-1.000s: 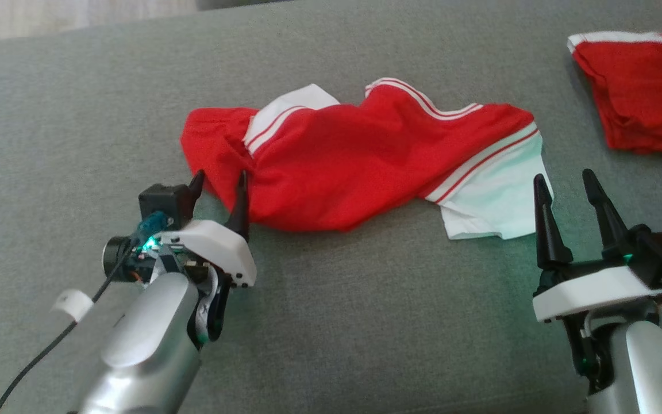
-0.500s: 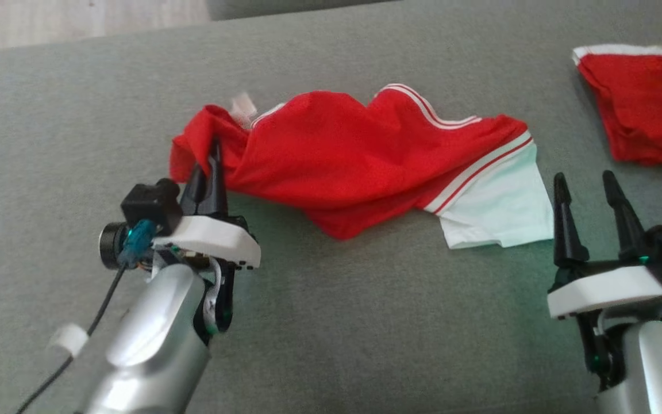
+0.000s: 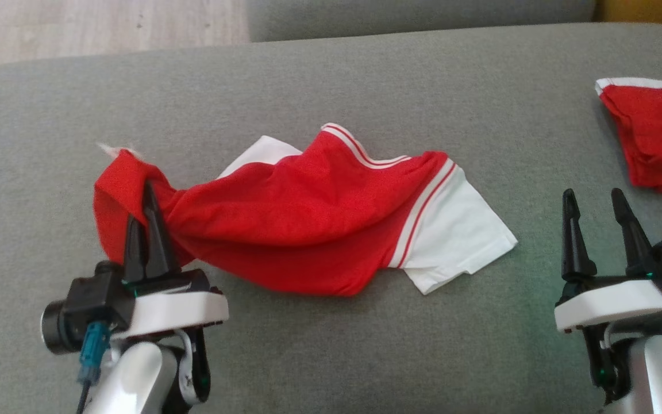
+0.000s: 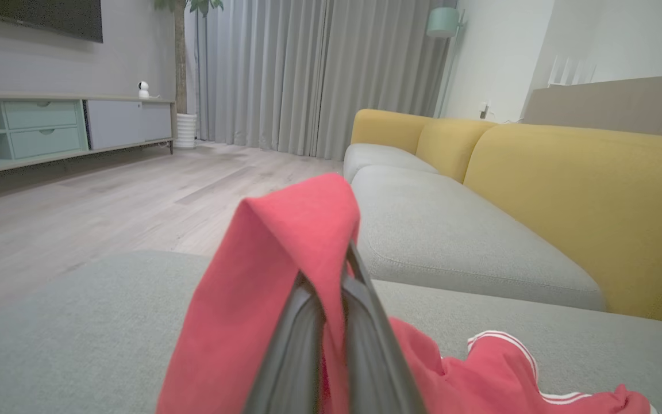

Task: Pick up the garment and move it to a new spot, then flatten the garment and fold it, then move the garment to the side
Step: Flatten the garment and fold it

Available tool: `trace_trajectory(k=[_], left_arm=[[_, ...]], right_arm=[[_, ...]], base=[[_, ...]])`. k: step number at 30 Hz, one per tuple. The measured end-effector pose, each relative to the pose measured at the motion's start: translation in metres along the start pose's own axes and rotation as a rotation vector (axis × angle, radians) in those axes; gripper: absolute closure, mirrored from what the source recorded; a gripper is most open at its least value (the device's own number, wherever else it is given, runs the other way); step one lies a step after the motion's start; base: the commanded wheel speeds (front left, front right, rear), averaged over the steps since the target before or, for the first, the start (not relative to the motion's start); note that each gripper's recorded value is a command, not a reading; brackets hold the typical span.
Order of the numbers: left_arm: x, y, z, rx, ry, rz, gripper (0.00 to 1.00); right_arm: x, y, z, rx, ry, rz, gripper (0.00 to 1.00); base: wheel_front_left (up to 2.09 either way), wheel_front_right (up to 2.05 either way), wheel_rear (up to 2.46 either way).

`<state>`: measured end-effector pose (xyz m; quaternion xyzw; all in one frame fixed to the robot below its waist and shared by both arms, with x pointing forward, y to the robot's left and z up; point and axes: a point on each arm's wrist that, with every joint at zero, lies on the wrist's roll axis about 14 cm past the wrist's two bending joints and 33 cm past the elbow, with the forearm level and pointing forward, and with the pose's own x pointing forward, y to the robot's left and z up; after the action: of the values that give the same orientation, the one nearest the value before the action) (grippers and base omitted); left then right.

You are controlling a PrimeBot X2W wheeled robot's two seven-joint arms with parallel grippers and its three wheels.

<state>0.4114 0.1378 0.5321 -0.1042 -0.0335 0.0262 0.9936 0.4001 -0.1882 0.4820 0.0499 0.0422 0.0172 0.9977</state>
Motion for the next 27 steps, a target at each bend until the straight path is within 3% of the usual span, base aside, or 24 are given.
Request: trace_trajectory(k=[7,16,20,21,22,23,27], left_arm=[[0.014,-0.006,-0.025,0.008,0.083,-0.026,1.00],[0.110,-0.031,-0.038,0.052,0.079,-0.081,1.00],[0.133,-0.042,-0.054,0.063,0.108,-0.099,1.00],[0.138,-0.047,-0.062,0.065,0.127,-0.109,0.77],[0.142,-0.051,-0.070,0.066,0.144,-0.120,0.18],[0.144,-0.056,-0.077,0.071,0.156,-0.137,0.00],[0.145,-0.075,-0.094,0.060,0.186,-0.196,0.00]], right_arm=[[-0.005,-0.012,-0.012,-0.003,0.034,-0.036,0.00],[-0.003,-0.033,-0.020,-0.019,0.063,-0.094,0.00],[-0.002,-0.042,-0.024,-0.026,0.078,-0.119,0.00],[-0.002,-0.045,-0.027,-0.029,0.085,-0.127,0.00],[-0.003,-0.047,-0.030,-0.030,0.093,-0.134,0.00],[-0.003,-0.050,-0.031,-0.032,0.097,-0.141,0.00],[0.000,-0.053,-0.037,-0.034,0.112,-0.150,0.00]], base=[[0.00,0.00,0.00],[0.00,0.00,0.00],[0.00,0.00,0.00],[0.00,0.00,0.00],[0.00,0.00,0.00],[0.00,0.00,0.00],[0.00,0.00,0.00]])
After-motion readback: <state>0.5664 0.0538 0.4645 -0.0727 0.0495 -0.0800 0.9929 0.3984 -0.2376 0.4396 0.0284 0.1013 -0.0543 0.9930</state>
